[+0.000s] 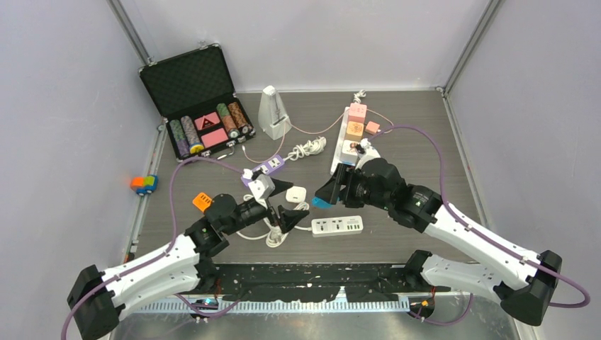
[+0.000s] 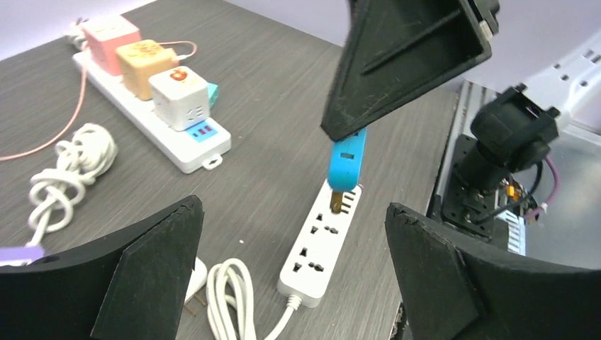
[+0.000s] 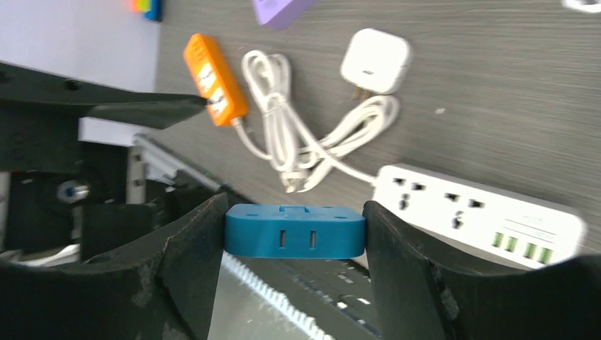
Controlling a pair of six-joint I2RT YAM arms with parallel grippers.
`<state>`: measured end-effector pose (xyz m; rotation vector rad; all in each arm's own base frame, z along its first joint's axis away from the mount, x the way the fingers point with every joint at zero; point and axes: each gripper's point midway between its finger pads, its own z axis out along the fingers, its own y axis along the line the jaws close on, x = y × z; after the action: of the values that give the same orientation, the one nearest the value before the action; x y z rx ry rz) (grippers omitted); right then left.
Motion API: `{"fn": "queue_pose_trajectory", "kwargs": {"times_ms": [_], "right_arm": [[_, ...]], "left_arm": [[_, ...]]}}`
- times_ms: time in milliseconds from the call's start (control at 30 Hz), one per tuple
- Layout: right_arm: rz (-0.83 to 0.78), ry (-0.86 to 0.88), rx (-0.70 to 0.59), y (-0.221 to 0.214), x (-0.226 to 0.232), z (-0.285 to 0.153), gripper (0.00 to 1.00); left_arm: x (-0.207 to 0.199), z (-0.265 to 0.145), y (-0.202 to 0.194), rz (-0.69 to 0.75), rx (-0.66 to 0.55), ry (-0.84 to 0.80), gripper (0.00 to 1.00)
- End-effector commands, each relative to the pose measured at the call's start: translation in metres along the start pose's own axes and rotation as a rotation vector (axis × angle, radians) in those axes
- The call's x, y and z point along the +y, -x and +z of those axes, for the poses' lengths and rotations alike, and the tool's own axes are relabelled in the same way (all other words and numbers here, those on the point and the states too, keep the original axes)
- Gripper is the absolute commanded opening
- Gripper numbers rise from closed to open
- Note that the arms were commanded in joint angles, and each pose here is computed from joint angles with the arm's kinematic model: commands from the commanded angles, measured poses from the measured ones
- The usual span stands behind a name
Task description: Insert the plug
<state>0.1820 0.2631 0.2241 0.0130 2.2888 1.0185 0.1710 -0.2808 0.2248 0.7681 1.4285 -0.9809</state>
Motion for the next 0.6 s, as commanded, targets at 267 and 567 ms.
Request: {"fn": "queue_pose_trajectory", "kwargs": {"times_ms": [267,567], "right_arm": [[-0.213,-0.446,-0.137,0.024,-0.069,-0.016,0.32],[-0.284,-0.499,-0.058,-0.011,-0.079,0.019,0.32]], "left_arm": [[0.039,-0.034,-0.016,-0.08,0.071,0.282,1.0],[0.049,-0.042,-0.017,-0.063,0.062,0.339,1.0]]}}
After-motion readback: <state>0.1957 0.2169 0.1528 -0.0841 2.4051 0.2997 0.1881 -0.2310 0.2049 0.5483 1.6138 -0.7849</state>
